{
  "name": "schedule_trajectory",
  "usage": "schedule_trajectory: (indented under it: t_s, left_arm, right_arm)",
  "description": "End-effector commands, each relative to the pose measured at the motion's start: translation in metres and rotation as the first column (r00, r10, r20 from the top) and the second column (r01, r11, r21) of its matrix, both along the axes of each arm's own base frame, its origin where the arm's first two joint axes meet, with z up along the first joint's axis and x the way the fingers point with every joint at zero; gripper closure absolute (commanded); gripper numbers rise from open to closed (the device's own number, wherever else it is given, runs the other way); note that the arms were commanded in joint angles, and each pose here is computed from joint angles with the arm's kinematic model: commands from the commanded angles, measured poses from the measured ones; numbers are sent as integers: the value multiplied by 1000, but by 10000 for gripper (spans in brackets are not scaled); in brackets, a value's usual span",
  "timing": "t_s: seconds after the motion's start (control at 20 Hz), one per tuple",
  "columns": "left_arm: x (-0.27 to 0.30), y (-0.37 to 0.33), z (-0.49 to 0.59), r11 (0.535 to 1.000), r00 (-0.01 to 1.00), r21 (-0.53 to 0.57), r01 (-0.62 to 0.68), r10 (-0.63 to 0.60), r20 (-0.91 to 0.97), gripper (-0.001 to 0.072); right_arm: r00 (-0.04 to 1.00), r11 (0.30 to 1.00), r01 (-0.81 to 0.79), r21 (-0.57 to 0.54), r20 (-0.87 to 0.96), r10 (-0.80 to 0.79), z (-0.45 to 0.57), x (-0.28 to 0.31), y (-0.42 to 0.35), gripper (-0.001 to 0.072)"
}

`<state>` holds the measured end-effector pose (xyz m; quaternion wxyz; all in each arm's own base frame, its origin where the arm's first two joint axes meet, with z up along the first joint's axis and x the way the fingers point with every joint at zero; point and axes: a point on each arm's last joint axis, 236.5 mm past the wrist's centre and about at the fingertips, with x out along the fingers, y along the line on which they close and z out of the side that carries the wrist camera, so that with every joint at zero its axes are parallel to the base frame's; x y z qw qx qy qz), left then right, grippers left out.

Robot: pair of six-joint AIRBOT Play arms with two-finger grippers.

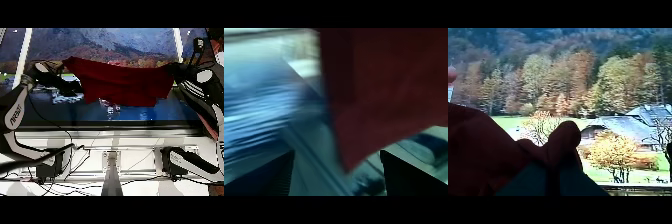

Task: Fold the clothes and pants, and hang the long-sleeved shirts on hangers.

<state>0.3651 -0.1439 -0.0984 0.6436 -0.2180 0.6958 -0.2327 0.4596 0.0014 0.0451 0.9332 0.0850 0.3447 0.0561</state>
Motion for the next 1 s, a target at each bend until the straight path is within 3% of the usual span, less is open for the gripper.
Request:
schedule_trajectory:
  t_s: [0.0, 0.05, 0.2, 0.25, 0.5, 0.6, 0.8, 0.85, 0.95]
  left_arm:
    - [-21, -32, -21, 998, 996, -39, 58, -60, -63, 128]
    - [-24, -37, -25, 997, 995, -39, 71, -74, -74, 148]
    - [-26, -41, -26, 993, 992, -45, 112, -114, -50, 614]
    - [-25, -40, -25, 992, 992, -53, 114, -116, -43, 693]
    - [0, -42, 19, 976, 994, -199, 91, -76, 84, 696]
    - [25, -18, 54, 979, 983, -200, 46, -9, 184, 697]
    - [67, 54, 155, 978, 881, -188, -94, 170, 442, 697]
    - [69, 73, 179, 975, 840, -178, -133, 206, 502, 697]
    - [64, 101, 208, 973, 787, -143, -181, 230, 572, 697]
  right_arm:
    - [1000, 1000, 3, 0, 3, -3, 0, 1, -1, 690]
    - [1000, 1000, 3, 0, 3, -3, 0, 1, -1, 690]
    - [1000, 1000, 3, 0, 3, -3, 0, 1, -1, 690]
    - [1000, 1000, 3, -1, 4, -3, 1, 1, -1, 690]
    - [999, 996, -33, -86, -28, 31, -8, -5, -8, 690]
    - [994, 990, -72, -120, -94, 61, -20, -17, -11, 690]
    - [968, 988, -134, -82, -222, 113, -39, -43, -1, 666]
    - [965, 988, -138, -75, -233, 117, -40, -46, 0, 562]
    - [964, 993, -111, -35, -247, 99, -41, -48, 3, 282]
